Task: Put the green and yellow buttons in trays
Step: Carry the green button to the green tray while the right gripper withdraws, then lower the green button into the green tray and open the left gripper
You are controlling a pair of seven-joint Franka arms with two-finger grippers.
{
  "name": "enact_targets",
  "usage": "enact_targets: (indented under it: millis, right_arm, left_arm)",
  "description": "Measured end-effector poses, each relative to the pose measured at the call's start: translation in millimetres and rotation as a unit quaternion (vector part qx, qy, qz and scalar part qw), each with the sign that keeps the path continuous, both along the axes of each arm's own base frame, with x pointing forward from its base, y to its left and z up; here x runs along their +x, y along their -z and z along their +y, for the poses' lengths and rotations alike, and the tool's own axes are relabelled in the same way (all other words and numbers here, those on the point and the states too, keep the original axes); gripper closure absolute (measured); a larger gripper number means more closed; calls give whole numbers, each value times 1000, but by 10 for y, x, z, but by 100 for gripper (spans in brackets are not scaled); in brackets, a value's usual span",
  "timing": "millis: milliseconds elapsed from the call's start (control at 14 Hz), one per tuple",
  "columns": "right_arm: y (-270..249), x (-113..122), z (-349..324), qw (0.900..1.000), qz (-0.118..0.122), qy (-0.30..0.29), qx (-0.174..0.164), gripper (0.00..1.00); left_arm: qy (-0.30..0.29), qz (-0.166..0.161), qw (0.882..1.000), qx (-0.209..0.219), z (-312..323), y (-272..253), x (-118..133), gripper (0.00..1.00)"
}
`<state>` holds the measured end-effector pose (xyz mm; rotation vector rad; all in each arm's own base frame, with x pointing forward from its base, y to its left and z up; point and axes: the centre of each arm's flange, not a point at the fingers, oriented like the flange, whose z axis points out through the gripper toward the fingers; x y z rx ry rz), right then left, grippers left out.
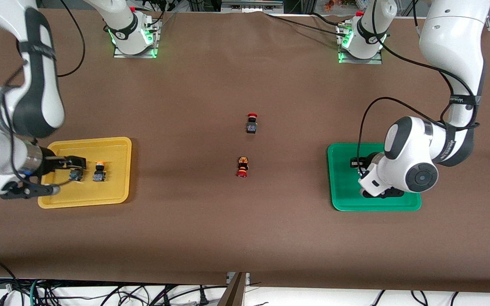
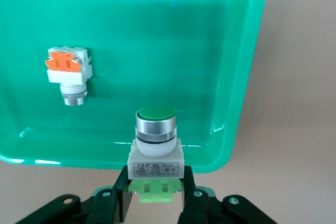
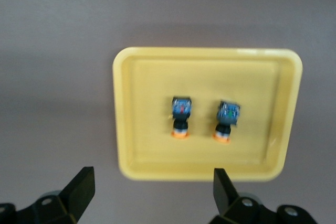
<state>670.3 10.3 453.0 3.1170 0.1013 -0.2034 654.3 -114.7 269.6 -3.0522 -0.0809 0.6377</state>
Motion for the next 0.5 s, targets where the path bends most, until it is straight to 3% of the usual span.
enact_targets:
  millis: [214,500]
  right_arm:
    - [-755,-409,112,1000,-3,5,23,0]
    - [-1531,-856,49,998,-54,6,28,0]
  left_arm:
    - [4,10,1000,7,21,384,-26,59]
    - [-1,24,1000,6,69,733,-50,59]
